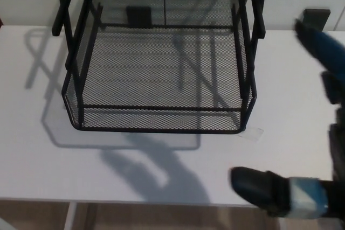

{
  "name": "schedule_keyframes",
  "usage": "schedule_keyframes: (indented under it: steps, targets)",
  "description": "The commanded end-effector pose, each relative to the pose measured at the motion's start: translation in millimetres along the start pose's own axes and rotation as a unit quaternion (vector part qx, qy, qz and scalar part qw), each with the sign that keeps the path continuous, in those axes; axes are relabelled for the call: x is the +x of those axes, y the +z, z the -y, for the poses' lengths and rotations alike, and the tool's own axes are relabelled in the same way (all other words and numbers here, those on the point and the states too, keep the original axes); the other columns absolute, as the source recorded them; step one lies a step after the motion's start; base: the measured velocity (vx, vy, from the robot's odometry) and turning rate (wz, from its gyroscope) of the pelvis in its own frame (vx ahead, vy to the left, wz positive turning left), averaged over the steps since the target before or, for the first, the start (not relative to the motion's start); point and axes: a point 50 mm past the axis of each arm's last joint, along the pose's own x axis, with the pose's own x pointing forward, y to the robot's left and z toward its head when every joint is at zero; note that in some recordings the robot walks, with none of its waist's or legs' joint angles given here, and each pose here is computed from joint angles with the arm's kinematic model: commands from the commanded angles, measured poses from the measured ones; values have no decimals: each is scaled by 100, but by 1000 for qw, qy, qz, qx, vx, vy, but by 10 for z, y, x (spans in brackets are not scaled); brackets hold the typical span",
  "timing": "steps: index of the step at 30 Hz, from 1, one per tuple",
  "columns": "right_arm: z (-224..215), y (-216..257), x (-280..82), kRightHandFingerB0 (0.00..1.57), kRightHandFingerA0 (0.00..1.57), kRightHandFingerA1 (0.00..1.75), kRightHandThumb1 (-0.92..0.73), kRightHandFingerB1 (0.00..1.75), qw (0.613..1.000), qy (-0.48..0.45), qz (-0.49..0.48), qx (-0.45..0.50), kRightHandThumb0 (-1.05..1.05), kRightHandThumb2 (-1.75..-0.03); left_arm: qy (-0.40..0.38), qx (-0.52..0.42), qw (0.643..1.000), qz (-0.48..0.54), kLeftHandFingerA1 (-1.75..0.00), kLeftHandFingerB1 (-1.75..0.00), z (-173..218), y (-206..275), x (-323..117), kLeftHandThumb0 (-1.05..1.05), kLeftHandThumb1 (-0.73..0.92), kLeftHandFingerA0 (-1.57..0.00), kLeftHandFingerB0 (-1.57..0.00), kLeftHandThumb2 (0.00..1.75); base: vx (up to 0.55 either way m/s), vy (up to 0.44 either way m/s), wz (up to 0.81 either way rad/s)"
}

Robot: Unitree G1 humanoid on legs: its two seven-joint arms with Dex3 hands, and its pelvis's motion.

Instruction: The robot walks towards a file tray kept in the middle of a desk and uses its right hand to grab a tray and pulls it out towards itself

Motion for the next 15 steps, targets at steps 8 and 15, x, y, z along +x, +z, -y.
schedule_keyframes:
  steps: [8, 15]
  targets:
    - [-1223, -639, 148, 11, 5, 62, -27, 55, 837, 377, -104, -383, -61, -68, -15, 11, 999, -49, -43, -38, -204, -69, -27, -34, 56, -59, -45, 57, 0, 0, 0]
    - [-1250, -771, 182, 12, 0, 63, -34, 50, 803, 387, -104, -440, -71, -51, -26, 22, 998, -47, -43, -38, -203, -50, -16, -33, 57, -60, -45, 57, 0, 0, 0]
